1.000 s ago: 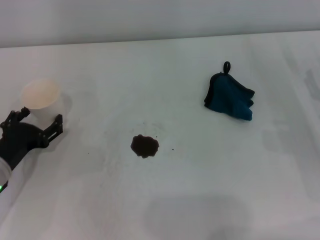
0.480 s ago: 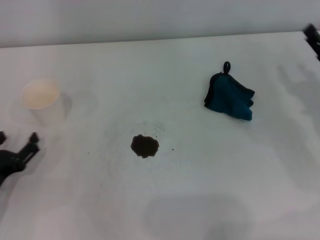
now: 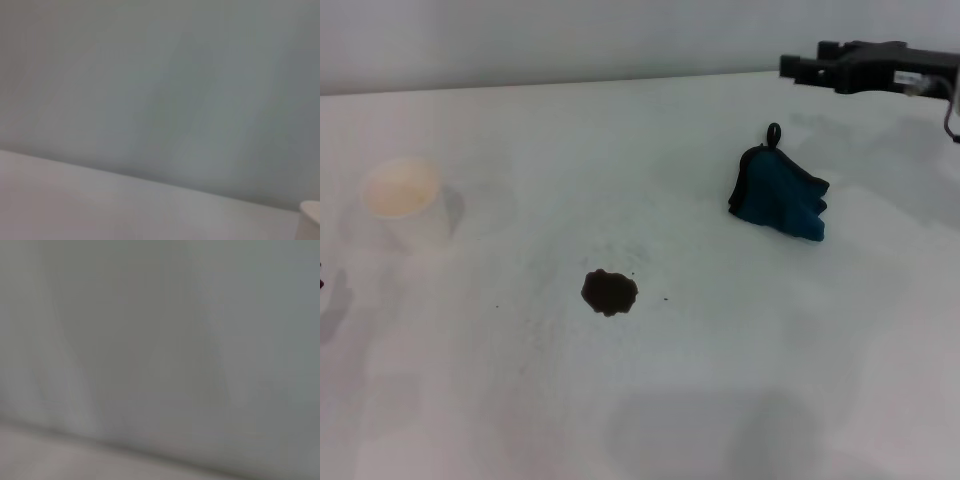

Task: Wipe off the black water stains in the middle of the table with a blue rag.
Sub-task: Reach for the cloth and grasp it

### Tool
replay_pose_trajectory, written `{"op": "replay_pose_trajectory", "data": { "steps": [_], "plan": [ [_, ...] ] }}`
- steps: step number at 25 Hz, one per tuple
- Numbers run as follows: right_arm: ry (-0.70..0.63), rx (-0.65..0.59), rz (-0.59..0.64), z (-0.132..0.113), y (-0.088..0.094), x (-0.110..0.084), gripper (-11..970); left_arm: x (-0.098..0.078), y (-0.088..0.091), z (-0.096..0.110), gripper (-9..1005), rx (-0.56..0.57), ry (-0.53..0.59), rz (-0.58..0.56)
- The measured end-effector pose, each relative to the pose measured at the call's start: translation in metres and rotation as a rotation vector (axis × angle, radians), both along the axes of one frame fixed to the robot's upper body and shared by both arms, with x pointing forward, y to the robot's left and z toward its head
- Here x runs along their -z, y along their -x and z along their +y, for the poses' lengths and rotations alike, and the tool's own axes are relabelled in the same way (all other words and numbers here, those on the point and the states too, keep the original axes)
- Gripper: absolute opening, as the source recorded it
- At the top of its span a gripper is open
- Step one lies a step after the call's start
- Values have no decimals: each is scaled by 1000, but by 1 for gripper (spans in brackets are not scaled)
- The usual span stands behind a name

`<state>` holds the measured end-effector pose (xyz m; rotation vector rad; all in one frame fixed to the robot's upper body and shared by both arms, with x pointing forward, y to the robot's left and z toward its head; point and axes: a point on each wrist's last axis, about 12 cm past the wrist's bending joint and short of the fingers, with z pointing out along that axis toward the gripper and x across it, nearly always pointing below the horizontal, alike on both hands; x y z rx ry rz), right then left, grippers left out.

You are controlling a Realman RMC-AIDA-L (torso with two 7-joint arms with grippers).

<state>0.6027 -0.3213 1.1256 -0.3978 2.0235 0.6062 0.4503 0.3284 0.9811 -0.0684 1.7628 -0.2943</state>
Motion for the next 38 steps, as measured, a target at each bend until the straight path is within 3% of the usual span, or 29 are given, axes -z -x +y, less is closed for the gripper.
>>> {"op": "replay_pose_trajectory", "data": {
  "steps": [2, 3, 4, 5, 10, 23, 35, 38],
  "plan": [
    [118, -9, 76, 8, -7, -11, 737, -1, -2, 0, 892, 1, 2, -9],
    [280, 5, 173, 21, -16, -21, 733, -2, -2, 0, 892, 1, 2, -10],
    [344, -1, 209, 29, -18, -23, 730, -2, -2, 0, 892, 1, 2, -10],
    [344, -1, 209, 29, -18, -23, 726, -3, -5, -1, 892, 6, 1, -15],
    [593, -45, 328, 55, -21, -19, 707, -5, -17, -6, 893, 28, -1, -17],
    [560, -117, 356, 83, -19, 13, 659, -5, -19, -8, 892, 31, 21, -15],
    [556, -82, 363, 78, -21, 28, 615, -6, -21, -8, 893, 31, 35, -15],
    [558, -81, 363, 77, -21, 28, 470, -6, -22, -9, 893, 30, 41, -10]
  ]
}}
